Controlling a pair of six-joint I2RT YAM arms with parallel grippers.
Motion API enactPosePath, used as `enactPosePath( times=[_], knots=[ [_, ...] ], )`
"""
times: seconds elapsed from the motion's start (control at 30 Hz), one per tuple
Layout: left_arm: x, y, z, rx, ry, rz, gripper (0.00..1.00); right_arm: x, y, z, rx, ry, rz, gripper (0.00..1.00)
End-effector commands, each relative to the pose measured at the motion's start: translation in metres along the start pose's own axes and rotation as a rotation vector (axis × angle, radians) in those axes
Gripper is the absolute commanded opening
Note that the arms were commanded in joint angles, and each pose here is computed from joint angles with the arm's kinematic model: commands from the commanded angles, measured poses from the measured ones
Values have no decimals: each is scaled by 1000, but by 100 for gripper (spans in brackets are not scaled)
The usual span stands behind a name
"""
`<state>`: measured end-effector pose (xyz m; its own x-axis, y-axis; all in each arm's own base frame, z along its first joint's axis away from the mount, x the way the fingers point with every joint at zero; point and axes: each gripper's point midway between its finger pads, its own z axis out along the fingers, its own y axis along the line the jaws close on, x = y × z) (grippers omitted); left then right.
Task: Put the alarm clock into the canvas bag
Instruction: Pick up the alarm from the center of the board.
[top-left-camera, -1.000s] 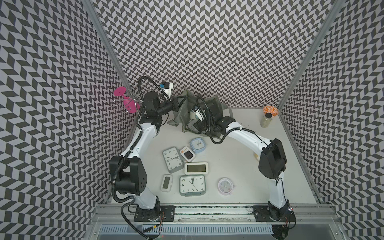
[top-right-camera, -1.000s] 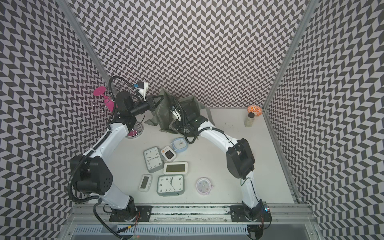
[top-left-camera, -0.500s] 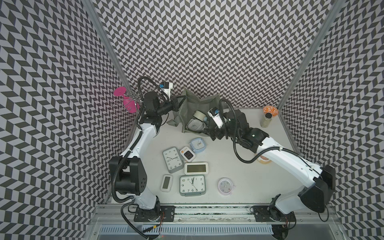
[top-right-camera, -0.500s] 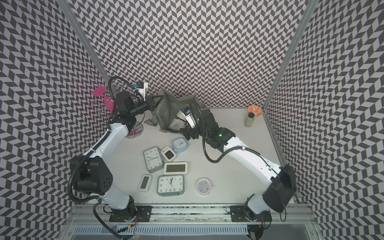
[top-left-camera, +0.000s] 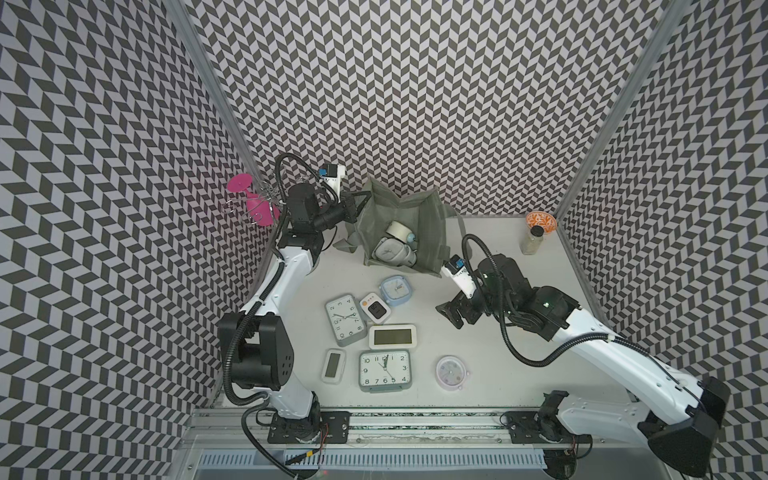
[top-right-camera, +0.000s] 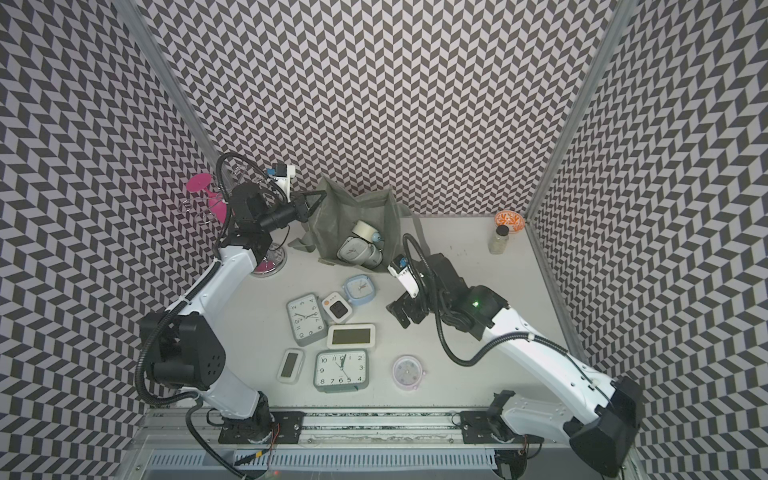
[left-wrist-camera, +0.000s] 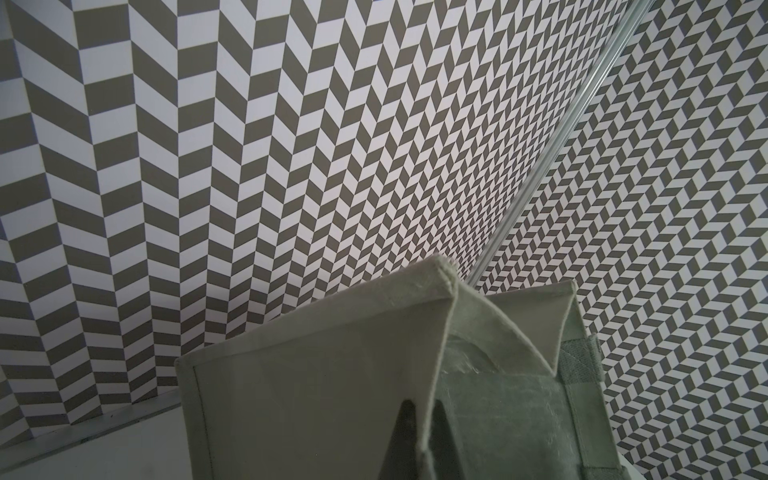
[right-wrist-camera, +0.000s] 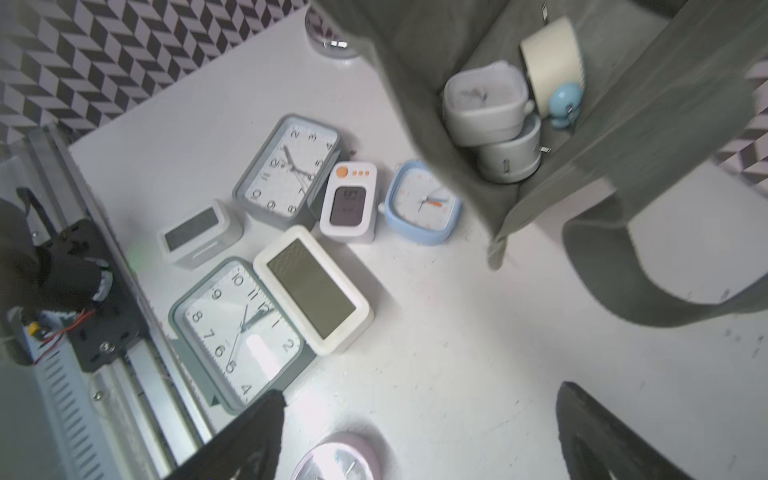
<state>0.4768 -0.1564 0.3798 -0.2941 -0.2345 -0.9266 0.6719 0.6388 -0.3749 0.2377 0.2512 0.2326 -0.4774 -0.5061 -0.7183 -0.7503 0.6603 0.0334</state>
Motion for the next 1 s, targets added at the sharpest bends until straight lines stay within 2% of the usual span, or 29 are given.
enactPosePath(
  times=[0.0,0.13,0.23,0.33,0.47,0.7,0.97],
  knots=[
    [-37,-25,-11,52,-99,116,0,36,15,8,7,163,61,99],
    [-36,-22,-11,47,-97,114,0,67,40,25,1,286,108,99],
    [-36,-21,-12,45,-98,115,0,99,44,35,69,411,132,99],
    [-36,-20,-12,46,-96,113,0,121,54,42,83,470,147,99],
    [-35,-19,-11,44,-96,108,0,137,53,43,109,501,173,99],
    [-33,-17,-10,40,-93,101,0,157,62,54,59,530,178,99],
    [-34,-17,-10,41,-94,98,0,171,63,68,68,547,177,99]
  ],
)
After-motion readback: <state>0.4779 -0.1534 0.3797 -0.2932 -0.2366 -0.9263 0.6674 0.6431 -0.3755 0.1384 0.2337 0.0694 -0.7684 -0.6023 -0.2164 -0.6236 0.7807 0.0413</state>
